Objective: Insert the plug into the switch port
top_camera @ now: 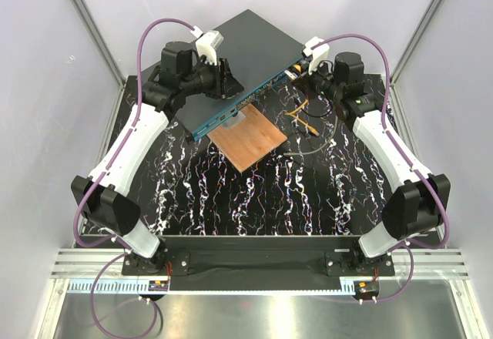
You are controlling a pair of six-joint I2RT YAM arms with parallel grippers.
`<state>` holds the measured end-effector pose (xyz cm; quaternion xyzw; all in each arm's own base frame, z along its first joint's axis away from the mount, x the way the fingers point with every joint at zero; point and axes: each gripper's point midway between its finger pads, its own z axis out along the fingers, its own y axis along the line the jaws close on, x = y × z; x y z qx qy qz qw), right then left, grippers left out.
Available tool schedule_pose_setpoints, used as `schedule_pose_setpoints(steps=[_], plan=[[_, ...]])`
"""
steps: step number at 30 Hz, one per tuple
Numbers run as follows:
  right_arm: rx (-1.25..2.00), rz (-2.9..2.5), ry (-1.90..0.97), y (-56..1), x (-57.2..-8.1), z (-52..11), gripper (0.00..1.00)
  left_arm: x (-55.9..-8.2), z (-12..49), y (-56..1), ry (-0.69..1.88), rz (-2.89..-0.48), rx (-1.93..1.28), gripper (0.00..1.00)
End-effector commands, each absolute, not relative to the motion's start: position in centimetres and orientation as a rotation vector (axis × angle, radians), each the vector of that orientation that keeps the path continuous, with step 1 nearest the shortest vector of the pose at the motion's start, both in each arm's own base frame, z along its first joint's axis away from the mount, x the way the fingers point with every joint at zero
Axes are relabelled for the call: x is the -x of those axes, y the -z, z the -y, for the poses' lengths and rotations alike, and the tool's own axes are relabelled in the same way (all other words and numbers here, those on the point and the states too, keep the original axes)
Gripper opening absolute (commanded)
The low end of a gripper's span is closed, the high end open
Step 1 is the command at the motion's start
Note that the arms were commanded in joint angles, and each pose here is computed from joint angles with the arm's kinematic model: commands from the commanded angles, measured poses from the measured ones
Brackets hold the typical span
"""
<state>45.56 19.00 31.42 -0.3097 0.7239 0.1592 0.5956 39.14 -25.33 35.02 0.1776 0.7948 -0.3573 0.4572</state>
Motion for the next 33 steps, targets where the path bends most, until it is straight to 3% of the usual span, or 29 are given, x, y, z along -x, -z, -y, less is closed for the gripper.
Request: schedule_pose_setpoints(steps=[1,16,33], plan=[[0.717,-1.594,-0.358,-35.0,-45.5,-19.8,0.0,-39.5,25.9,-36.8,0.904,-1.879,-0.468,0.44],[0.753,-1.619,-0.366,-33.6,-45.7,-20.4,0.0,-39.6,26.0,-36.7,0.902,-1.88,-0.467,0.44],[0.711,-1.535,-0.387,-37.2,-45.2,-21.1,0.0,-39.6,26.0,-36.7,0.905,-1.879,-0.473,0.44]])
